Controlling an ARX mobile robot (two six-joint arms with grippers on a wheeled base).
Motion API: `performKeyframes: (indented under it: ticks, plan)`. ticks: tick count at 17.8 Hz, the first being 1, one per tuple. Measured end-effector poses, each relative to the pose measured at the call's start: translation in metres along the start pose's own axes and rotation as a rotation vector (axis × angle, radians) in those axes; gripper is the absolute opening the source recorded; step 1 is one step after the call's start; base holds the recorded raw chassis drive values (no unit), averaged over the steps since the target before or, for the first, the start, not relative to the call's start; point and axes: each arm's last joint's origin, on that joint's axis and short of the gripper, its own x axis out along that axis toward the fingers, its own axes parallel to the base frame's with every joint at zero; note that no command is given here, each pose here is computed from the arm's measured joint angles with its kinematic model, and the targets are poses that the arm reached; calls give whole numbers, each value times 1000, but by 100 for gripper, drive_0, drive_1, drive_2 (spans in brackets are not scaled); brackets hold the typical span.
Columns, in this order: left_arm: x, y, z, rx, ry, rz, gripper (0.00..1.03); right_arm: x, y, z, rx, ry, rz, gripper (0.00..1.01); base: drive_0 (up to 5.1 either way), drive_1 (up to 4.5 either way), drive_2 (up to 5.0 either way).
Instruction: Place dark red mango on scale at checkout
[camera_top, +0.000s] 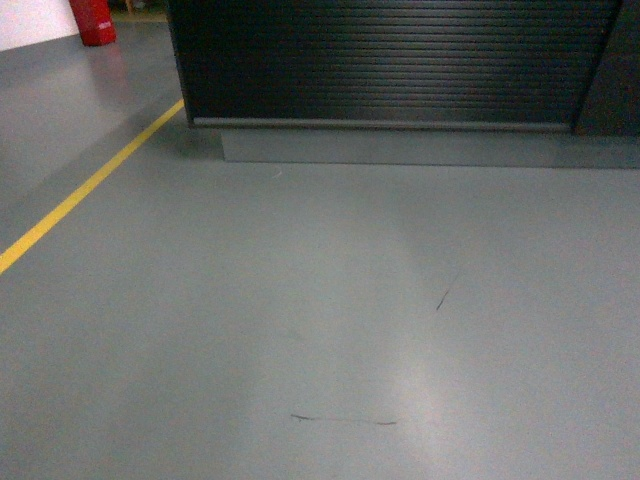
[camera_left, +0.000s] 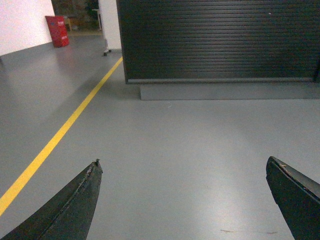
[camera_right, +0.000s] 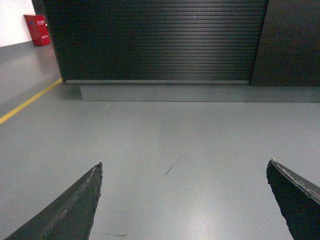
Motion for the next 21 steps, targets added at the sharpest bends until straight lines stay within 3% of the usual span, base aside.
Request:
performKeyframes:
  ticks: [21]
  plan:
    - [0,0,0,0,-2,0,98,0,0,0,0,1,0,98,-6,422,-433]
